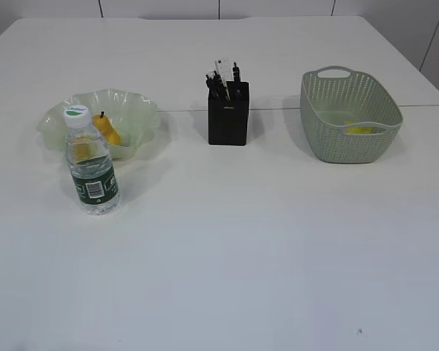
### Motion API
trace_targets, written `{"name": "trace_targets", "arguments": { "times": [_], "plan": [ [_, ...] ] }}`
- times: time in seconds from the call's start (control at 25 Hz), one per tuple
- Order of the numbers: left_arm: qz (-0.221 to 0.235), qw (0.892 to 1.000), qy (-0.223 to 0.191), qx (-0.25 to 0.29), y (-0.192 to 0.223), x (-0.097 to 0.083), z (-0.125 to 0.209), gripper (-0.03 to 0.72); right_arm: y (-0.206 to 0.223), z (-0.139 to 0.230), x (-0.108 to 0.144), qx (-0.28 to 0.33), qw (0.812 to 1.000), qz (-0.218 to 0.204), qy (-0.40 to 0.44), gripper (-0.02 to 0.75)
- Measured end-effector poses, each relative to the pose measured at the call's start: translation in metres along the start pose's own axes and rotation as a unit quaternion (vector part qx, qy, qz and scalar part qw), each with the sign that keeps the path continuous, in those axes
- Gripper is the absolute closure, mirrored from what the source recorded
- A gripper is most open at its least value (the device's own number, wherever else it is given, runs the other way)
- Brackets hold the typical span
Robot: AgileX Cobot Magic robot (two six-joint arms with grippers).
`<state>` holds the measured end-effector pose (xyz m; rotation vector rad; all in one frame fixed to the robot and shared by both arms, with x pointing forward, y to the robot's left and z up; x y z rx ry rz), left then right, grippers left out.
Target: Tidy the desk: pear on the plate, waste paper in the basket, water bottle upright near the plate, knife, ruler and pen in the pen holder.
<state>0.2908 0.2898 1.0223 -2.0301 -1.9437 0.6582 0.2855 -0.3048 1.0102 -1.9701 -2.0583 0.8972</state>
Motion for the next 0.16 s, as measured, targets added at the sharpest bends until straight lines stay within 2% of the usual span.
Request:
{"name": "trace_targets", "arguments": {
  "times": [0.16],
  "plan": [
    [0.000,1.000,0.000,0.000,0.0000,0.0000,0.0000,0.286,0.0000,0.0000,0.0000,0.000,1.000,0.000,0.000,0.510]
  ]
}}
Point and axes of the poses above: a point on each arm's last joint axis where the gripper is mounted, y pointing out along that axis toward the gripper, x along the wrist's bending axis when the last joint is at zero, z = x × y, the point moved 7 cm from there along y, pointing out along that axis toward the gripper, and after that the axes turned 13 degrees about -y, right-handed, at the moved point
